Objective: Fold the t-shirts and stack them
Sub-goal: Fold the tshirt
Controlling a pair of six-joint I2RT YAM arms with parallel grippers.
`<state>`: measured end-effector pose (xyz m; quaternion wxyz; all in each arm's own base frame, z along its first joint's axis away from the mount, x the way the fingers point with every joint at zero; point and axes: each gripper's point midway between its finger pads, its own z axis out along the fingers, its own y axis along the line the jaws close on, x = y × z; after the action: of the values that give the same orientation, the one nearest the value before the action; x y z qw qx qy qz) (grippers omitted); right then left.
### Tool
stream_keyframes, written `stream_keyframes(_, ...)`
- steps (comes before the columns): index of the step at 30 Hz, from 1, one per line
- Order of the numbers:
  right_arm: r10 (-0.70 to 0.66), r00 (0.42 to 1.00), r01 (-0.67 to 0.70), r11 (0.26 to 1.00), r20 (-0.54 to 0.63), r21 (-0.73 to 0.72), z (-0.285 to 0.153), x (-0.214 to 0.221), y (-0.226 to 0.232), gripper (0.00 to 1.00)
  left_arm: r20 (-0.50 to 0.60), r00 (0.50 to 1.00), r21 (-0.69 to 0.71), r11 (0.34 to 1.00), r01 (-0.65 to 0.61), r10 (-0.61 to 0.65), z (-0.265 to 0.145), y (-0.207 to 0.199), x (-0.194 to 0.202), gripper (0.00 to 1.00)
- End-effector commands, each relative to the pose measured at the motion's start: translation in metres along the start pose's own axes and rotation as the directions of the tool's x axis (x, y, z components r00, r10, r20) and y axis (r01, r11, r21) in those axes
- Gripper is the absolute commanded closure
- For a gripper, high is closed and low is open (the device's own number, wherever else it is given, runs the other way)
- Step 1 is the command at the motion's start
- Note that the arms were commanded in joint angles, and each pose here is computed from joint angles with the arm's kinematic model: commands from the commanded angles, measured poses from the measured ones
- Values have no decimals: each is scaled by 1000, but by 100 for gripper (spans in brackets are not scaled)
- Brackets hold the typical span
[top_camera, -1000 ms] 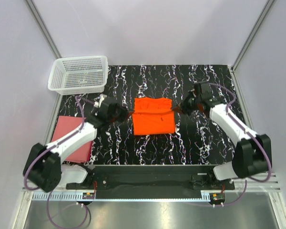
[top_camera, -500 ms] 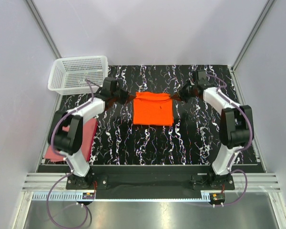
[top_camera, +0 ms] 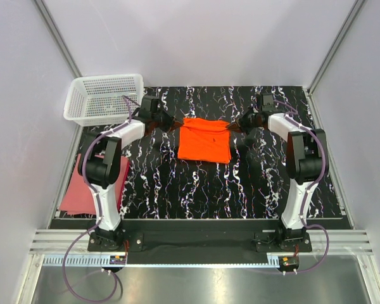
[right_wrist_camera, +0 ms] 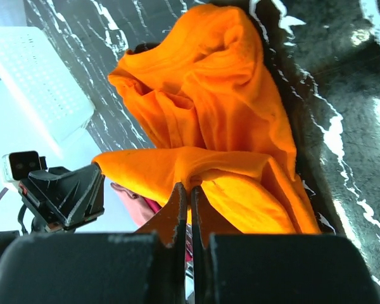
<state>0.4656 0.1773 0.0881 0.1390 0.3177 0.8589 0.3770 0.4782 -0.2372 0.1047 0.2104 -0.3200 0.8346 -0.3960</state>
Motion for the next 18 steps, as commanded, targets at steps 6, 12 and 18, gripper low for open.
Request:
stream_keyframes(6,-83,996,85,991,23,-106,-59,33,33,100,6,995,155,982,-103,104,-73,-44,33,100)
stream_keyframes(12,-77,997,77,991,5,-108,-98,85,19,100,-35,993,185,977,-103,111,-111,-34,81,100)
stream_keyframes(18,-90,996,90,990,8,-104,-136,137,5,100,-48,991,219,970,-108,122,-154,-17,124,100)
